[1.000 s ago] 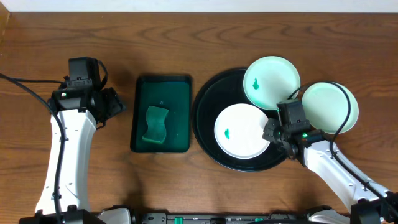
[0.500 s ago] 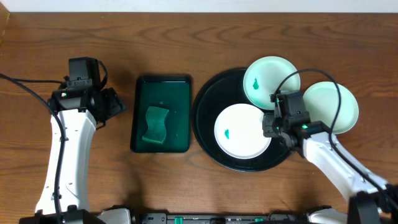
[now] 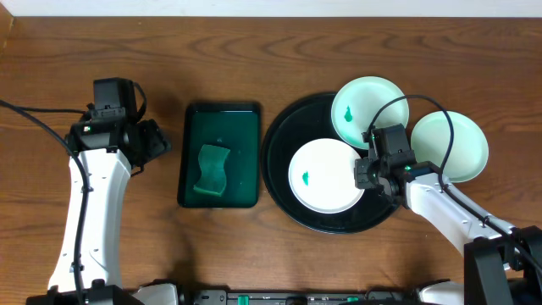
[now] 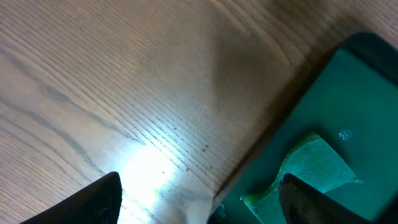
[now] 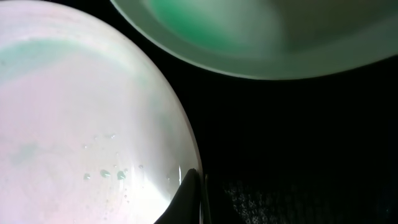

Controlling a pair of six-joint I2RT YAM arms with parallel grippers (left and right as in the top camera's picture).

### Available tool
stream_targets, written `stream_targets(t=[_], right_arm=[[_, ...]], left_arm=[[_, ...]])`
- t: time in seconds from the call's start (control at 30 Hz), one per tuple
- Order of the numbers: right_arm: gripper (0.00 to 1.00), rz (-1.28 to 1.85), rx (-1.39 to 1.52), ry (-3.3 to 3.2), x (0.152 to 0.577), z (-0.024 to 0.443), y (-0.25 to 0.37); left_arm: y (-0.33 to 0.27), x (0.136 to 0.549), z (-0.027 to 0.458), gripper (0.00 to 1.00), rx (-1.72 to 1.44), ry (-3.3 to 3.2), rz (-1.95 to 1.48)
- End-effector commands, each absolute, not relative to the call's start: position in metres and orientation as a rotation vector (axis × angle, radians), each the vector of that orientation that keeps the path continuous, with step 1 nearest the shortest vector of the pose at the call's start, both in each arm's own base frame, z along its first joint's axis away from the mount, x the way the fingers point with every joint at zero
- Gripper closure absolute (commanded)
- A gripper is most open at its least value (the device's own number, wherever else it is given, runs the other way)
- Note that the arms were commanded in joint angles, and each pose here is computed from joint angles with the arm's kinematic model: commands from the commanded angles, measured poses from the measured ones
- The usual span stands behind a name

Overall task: Clean dirty plates on tray and stack at the side
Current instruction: 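Hold the white plate rim steady with the right gripper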

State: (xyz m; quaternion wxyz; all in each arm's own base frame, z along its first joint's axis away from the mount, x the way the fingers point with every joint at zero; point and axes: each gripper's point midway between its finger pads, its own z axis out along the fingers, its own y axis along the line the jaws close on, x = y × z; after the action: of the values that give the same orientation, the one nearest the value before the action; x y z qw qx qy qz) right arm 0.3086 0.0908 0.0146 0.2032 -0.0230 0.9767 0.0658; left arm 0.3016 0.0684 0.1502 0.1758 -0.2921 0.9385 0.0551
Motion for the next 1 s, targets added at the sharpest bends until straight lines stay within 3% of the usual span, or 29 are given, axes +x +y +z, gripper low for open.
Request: stream_targets(t=[0.0,0.97], right_arm=[[0.99,0.217,0.034,2.686,0.3177,0.0260,0.0921],[0.99,0.230,0.081,2.681,0.3191,0.0266,0.0929]], left_arm=[[0.0718,0.3051,0.1595,0.19,-0.837,2.627,0.162],[0.0718,0.3051,0.1595,0.19,-0.837,2.627,0.162]])
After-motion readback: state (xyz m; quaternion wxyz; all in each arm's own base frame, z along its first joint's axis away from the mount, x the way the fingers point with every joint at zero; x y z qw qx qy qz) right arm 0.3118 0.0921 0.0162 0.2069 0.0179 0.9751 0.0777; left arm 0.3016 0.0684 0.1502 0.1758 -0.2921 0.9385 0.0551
